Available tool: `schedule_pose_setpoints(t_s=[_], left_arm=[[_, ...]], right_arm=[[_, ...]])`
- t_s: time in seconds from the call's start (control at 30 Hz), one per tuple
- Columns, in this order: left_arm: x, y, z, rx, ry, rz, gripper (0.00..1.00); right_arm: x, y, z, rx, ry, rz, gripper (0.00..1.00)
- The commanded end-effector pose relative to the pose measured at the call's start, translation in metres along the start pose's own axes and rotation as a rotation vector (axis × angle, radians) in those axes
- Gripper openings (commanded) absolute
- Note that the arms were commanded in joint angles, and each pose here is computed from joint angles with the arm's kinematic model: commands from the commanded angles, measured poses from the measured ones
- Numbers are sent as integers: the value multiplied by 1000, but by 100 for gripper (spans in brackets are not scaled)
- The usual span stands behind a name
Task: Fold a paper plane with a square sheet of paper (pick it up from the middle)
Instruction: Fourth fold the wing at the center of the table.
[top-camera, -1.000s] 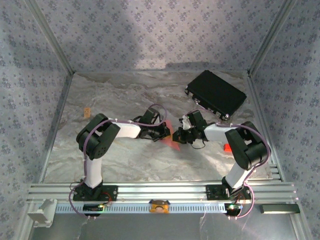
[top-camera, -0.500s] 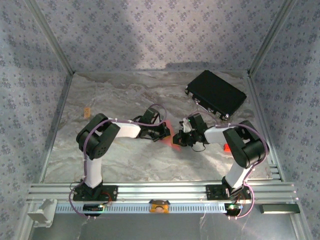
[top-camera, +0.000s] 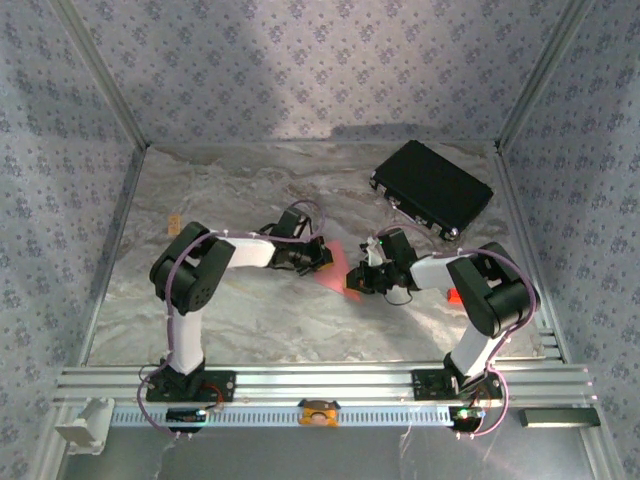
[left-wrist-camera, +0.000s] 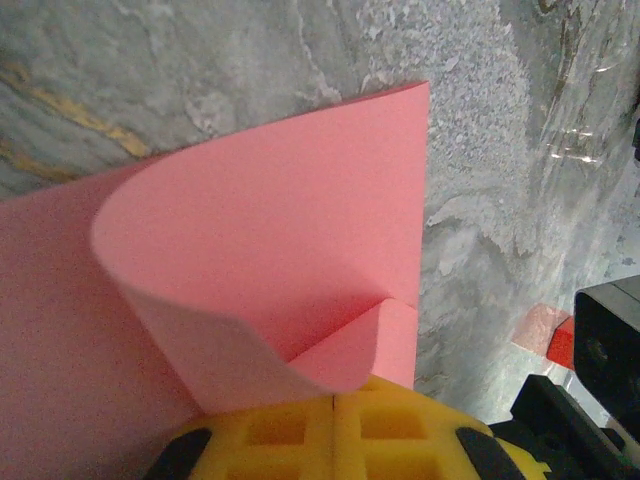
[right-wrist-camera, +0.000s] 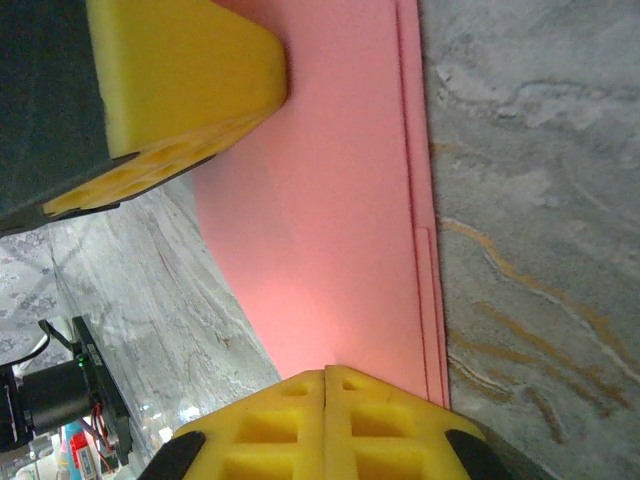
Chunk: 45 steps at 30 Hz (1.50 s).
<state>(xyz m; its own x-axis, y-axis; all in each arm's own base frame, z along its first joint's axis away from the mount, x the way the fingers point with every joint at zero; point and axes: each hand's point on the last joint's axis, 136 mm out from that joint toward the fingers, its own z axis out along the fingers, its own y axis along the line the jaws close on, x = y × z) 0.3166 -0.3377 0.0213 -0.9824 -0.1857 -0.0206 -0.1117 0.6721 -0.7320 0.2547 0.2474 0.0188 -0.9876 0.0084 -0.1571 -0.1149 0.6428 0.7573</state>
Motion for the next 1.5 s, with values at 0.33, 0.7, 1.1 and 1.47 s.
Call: schedule_pose_setpoints(t_s=[0.33,0.7,1.1,1.47], left_arm=[[-43,47,-13,-116,-78,-59,3],[-71,66,-31,-134,-126,-110,3],[-84,54,-47,-184,-156,-80,4],[-62,-13,-64,-95,-180,81,11]], right_arm=[[40,-42,0,133,103,144,0],[42,-41,1,127,109,144,0],[42,-40,1,120,111,143,0],[40,-39,1,120,108,140,0]])
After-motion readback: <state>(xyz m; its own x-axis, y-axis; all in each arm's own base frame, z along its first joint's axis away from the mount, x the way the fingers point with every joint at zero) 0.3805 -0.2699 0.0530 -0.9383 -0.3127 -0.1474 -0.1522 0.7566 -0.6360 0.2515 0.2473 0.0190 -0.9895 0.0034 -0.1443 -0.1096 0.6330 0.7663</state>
